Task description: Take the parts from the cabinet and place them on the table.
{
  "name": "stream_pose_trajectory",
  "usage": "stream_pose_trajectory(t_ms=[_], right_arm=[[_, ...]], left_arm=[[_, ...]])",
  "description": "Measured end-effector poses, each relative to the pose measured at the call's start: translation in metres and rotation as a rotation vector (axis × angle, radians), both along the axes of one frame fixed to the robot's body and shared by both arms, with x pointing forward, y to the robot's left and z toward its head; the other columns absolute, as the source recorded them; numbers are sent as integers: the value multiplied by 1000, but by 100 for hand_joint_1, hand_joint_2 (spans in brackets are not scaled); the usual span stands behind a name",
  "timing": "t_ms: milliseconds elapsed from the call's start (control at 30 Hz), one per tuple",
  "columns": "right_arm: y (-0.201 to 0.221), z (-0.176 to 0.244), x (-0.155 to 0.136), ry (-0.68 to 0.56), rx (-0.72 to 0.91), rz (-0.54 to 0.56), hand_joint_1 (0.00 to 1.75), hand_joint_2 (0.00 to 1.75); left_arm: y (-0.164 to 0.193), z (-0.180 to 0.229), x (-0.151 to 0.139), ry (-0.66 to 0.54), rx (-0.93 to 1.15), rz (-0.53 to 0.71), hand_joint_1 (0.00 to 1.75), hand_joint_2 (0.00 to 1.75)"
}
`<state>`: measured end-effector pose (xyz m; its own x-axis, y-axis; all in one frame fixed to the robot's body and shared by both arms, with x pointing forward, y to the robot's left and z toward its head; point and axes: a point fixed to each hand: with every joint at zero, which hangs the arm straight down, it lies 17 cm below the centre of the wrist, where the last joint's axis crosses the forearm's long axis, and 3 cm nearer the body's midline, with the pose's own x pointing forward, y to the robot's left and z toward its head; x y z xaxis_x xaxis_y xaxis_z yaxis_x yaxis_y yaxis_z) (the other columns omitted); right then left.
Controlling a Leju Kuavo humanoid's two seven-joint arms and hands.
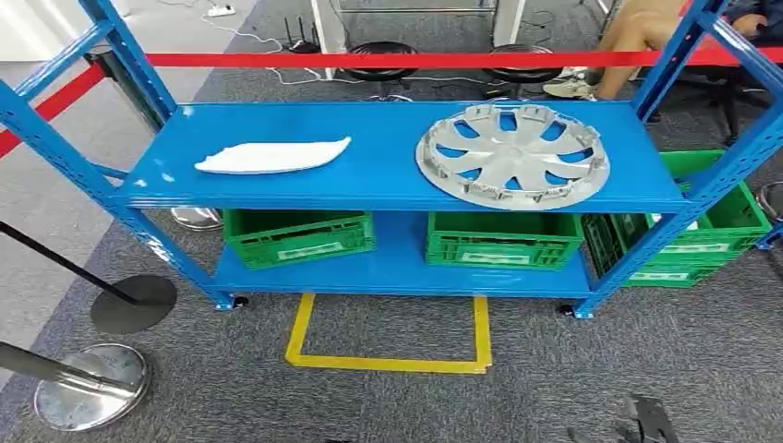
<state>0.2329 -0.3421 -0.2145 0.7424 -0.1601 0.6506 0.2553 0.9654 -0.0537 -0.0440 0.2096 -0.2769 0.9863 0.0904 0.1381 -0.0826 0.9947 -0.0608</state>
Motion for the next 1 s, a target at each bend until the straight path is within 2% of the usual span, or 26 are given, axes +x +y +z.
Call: stream_pose_trajectory(t_ms=[167,200,300,333,367,400,600,867,1000], right_arm=[[2,17,31,-93,47,-50,0,175],[2,22,38,-114,52,-59,0,175],[6,39,64,-180,80,-80,0,175],[7,47,76,-208,87,-87,0,0],[7,54,87,-234,93,-97,0,0],[6,61,94,-255,97,-105,0,175],[3,113,150,-400,44,-81,0,175],[19,180,206,-520,-163,102,0,175],[29,204,222,-559,-281,195,0,175]], left_arm=[[0,1,-4,-11,4,18,0,0],[1,1,2,-25,9,35,0,0],[7,2,45,-113,20,74,0,0],[7,2,57,-136,21,78,0,0],[7,3,67,-156,20,91,0,0],[7,4,74,-173,19,99,0,0],[15,10,110,-260,39,161,0,0],[21,15,135,-328,57,189,0,0],[19,17,142,-351,54,191,0,0]])
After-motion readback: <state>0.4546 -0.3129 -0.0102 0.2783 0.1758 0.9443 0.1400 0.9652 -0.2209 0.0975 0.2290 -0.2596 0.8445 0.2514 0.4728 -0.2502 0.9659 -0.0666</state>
